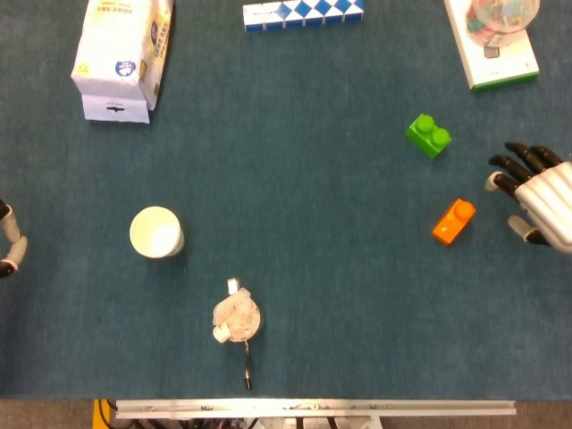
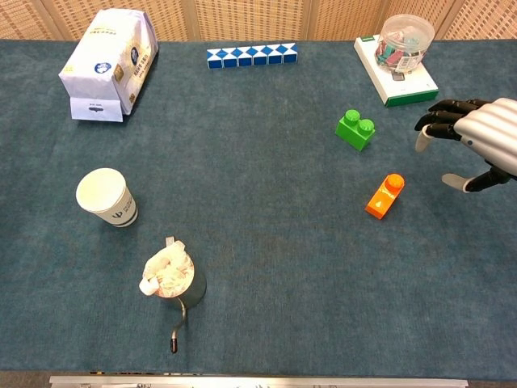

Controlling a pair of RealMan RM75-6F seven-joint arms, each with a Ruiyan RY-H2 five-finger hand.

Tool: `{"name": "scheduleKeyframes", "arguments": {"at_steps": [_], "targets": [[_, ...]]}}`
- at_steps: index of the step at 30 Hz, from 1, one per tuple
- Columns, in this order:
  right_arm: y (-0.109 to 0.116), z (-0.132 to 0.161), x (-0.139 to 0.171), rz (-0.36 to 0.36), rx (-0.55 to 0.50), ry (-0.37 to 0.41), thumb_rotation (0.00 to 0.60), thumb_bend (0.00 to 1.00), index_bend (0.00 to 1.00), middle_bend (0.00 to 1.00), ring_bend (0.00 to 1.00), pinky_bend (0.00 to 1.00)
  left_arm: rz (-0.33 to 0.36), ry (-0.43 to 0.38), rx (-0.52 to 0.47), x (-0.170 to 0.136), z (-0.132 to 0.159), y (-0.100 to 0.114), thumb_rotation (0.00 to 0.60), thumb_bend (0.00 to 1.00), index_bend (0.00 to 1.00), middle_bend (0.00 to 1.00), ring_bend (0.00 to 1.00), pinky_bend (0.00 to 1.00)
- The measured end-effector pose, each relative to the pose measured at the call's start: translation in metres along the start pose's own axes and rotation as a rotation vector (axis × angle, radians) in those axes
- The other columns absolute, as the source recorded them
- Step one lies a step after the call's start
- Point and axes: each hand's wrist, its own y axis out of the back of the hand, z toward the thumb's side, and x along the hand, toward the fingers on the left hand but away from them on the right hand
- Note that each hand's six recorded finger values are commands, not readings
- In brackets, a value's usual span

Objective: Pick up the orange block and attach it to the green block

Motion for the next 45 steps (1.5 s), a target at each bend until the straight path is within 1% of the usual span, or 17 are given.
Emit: {"name": "scheduleKeyframes", "arguments": {"at_steps": [14,26,35,45], "targets": [[-0.01,0.015,-0.01,0.029,0.03,0.035,0.6,0.25,0.38,0.19,0.07,0.22,0.002,0.01,-0.005,-0.001,-0.002,0.002,0.6,0.58,0.57,0.51,0.4,0.61],[-0.017,0.022,-0.021,0.065,0.063,0.055,0.6,0.25,0.38,0.19,0.07,0.21,0.006,0.022,-0.006,-0.002,-0.004,0.003,0.6,0.57,0.57,0.51,0.4,0.61],[-0.024,0.028,-0.028,0.088,0.092,0.053,0.6,0.25,0.38,0.18,0.06,0.21,0.016,0.028,-0.006,-0.003,-0.006,0.005,0.6,0.58,0.57,0.51,0.4,0.61],[-0.032,0.034,-0.035,0.109,0.098,0.055,0.6,0.25,0.38,0.17,0.06,0.21,0.022,0.027,-0.009,-0.004,-0.006,0.007,0.6,0.57,0.57,0.51,0.4,0.61]]}}
